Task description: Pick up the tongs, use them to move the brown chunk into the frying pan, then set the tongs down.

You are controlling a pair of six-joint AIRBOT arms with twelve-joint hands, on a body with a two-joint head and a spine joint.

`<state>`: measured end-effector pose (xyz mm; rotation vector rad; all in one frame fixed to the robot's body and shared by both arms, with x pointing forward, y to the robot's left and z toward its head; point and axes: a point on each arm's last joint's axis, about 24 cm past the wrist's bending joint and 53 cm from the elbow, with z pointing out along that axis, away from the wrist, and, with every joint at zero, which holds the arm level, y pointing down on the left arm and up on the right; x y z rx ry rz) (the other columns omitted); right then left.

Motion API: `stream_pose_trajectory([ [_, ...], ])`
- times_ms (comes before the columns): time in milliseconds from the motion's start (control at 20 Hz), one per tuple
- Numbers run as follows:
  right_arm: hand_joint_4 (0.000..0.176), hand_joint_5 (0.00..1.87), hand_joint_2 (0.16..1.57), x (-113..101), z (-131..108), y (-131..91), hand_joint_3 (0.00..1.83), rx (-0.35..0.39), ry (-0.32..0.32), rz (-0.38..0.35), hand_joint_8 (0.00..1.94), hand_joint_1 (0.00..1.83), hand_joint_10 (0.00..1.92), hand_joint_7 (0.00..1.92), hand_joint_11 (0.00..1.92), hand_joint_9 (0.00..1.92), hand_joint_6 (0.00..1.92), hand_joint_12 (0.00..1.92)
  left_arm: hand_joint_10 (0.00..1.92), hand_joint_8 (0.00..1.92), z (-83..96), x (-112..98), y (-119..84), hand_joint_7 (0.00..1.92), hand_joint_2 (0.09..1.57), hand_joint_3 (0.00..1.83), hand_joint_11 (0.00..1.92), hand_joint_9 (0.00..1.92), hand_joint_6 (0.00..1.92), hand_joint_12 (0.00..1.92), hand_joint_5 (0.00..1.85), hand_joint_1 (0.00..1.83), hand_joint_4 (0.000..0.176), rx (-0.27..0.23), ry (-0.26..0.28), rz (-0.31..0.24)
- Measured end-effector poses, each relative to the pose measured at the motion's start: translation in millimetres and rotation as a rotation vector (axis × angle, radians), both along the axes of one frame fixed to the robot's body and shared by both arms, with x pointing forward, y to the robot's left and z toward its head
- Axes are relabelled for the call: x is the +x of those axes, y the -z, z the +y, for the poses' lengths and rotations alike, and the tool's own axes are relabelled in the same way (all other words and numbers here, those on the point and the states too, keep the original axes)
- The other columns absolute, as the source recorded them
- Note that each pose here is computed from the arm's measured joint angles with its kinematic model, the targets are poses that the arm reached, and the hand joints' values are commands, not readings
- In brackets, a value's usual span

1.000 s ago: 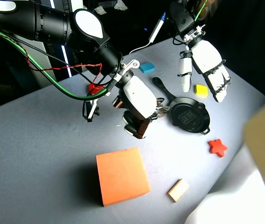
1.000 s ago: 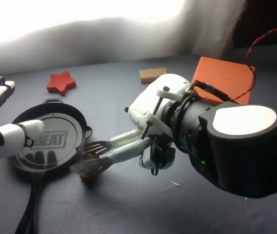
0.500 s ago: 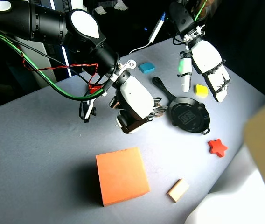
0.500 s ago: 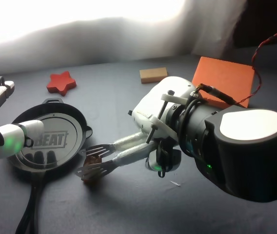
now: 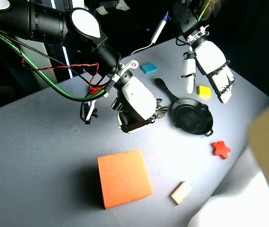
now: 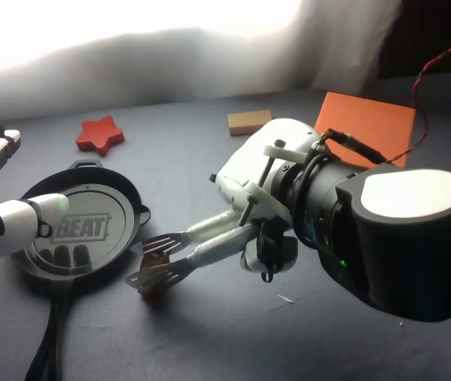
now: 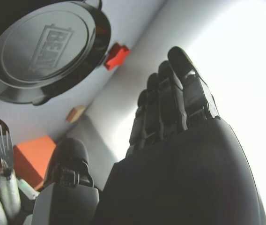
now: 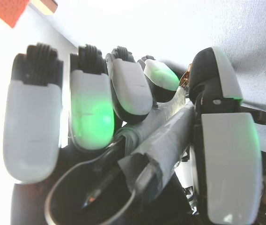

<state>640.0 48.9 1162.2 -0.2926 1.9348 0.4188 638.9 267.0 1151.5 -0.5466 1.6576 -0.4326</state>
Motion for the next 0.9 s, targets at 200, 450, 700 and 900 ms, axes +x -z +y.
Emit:
stream_pose_trajectory([
  [200, 0.176, 1.34, 1.41, 2.6, 0.9, -10.6, 0.00, 0.013, 0.003, -0.014, 1.94, 0.97, 1.92, 1.56, 1.72, 1.66, 1.92, 1.92, 0.00, 0.00, 2.9, 0.8, 1.1, 0.12, 1.27, 0.00, 0.00, 0.16, 0.01, 0.73, 0.03, 0.00, 0.000, 0.006, -0.004, 0.001],
  [450, 0.176, 1.36, 1.41, 5.1, 5.2, -30.0, 0.00, 0.058, -0.001, -0.022, 1.94, 0.97, 1.92, 1.58, 1.73, 1.68, 1.92, 1.92, 0.00, 0.00, 11.7, 5.2, -0.9, 0.13, 1.27, 0.00, 0.00, 0.17, 0.00, 0.77, 0.03, 0.00, 0.000, 0.011, -0.022, -0.007],
  [700, 0.176, 1.33, 1.42, 13.3, 23.2, -42.0, 0.00, 0.112, -0.035, -0.026, 1.94, 0.96, 1.92, 1.55, 1.71, 1.65, 1.92, 1.92, 0.00, 0.00, 36.8, 15.1, -3.4, 0.12, 1.27, 0.00, 0.00, 0.16, 0.00, 0.75, 0.02, 0.00, 0.000, 0.035, -0.073, -0.018],
  [900, 0.176, 1.33, 1.42, 34.7, 36.3, -46.3, 0.00, 0.132, -0.034, -0.046, 1.94, 0.94, 1.92, 1.55, 1.71, 1.64, 1.92, 1.92, 0.00, 0.00, 53.5, 19.4, -2.1, 0.13, 1.27, 0.00, 0.00, 0.17, 0.00, 0.74, 0.03, 0.00, 0.000, 0.066, -0.098, -0.020],
])
